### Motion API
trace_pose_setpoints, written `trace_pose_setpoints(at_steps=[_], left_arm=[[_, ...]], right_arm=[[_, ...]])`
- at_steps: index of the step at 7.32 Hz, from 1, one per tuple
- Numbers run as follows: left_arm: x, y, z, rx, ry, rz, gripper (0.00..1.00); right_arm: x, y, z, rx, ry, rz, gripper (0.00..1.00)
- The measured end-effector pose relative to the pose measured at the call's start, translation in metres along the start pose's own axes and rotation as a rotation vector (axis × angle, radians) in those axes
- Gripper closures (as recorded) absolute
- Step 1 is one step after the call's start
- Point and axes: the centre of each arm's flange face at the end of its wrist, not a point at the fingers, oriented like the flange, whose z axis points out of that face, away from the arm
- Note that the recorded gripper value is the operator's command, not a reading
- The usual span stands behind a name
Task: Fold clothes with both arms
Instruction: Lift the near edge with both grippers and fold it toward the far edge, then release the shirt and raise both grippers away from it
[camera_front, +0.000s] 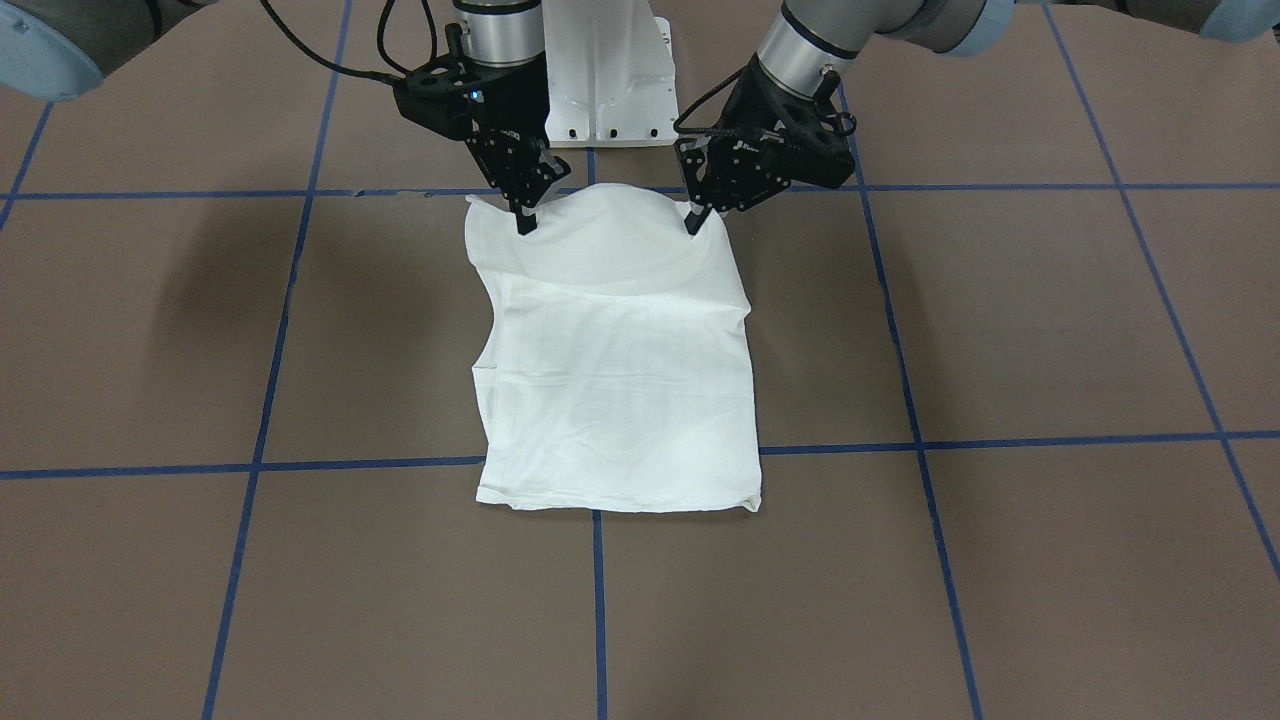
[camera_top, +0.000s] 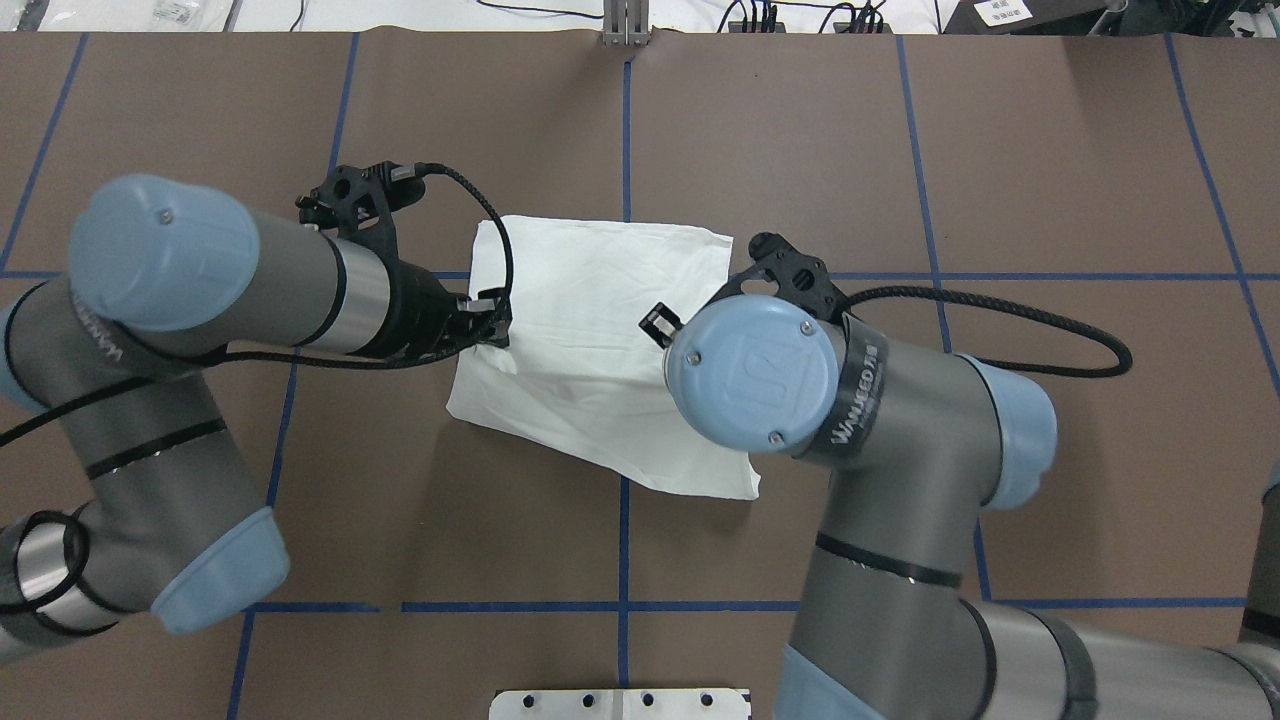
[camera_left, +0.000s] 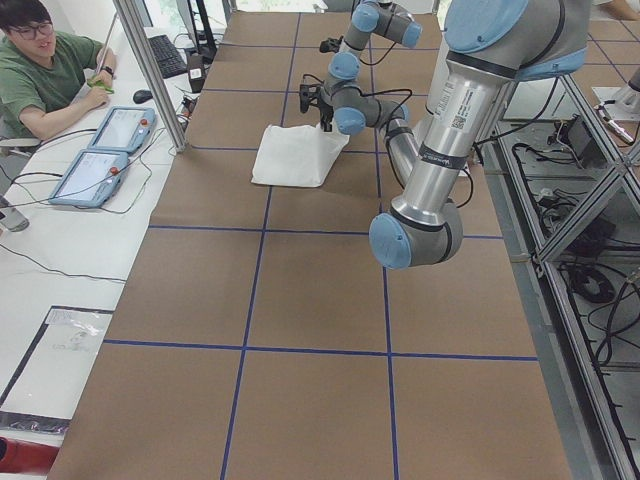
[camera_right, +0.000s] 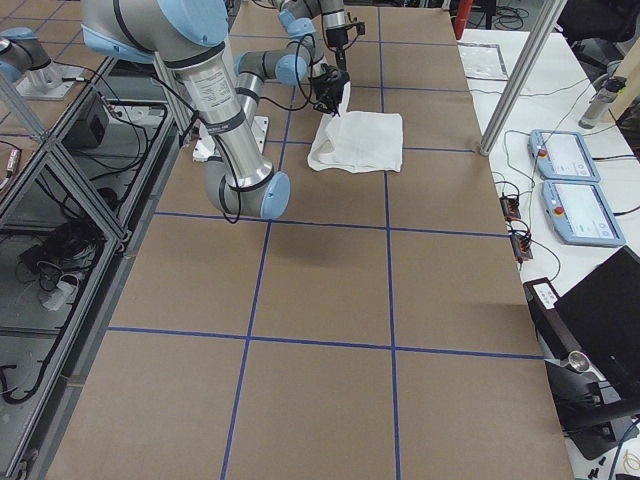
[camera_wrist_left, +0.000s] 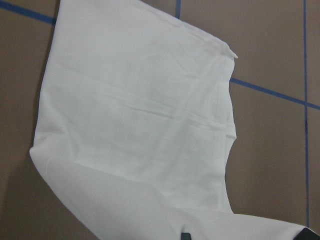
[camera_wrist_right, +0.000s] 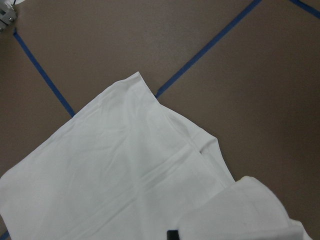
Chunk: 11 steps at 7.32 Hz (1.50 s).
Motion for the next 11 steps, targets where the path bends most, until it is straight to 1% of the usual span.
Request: trace_pose_setpoints(at_steps=[1, 2, 3, 4, 5, 6, 7, 9, 10, 11], left_arm=[[-0.001, -0.033, 0.024, 0.025, -0.049, 0.018, 1.00], [-0.006, -0.062, 0.053, 0.038, -0.099, 0.036, 1.00], [-0.019, -0.084, 0.086, 0.044, -0.132, 0.050, 1.00], [-0.034, -0.100, 0.117, 0.047, -0.149, 0.056, 1.00], [-0.048, -0.111, 0.145, 0.047, -0.161, 0.057, 1.00], [-0.056, -0.118, 0.164, 0.046, -0.170, 0.067, 0.78], [-0.061, -0.122, 0.172, 0.045, -0.175, 0.088, 0.01], [-0.061, -0.128, 0.169, 0.048, -0.170, 0.114, 0.00], [-0.060, -0.134, 0.159, 0.046, -0.155, 0.115, 0.00], [-0.063, -0.146, 0.144, 0.024, -0.135, 0.132, 0.00]], right_arm=[[-0.026, -0.016, 0.030, 0.026, 0.017, -0.023, 1.00], [-0.051, -0.028, 0.063, 0.050, 0.034, -0.043, 1.00], [-0.072, -0.036, 0.099, 0.068, 0.050, -0.062, 1.00], [-0.086, -0.042, 0.129, 0.080, 0.064, -0.086, 1.00], [-0.094, -0.046, 0.152, 0.090, 0.081, -0.117, 1.00], [-0.097, -0.050, 0.167, 0.096, 0.098, -0.146, 1.00], [-0.098, -0.051, 0.177, 0.098, 0.102, -0.164, 0.01], [-0.101, -0.054, 0.186, 0.088, 0.093, -0.226, 0.00], [-0.109, -0.057, 0.180, 0.065, 0.086, -0.245, 0.00], [-0.118, -0.061, 0.171, 0.032, 0.079, -0.253, 0.00]])
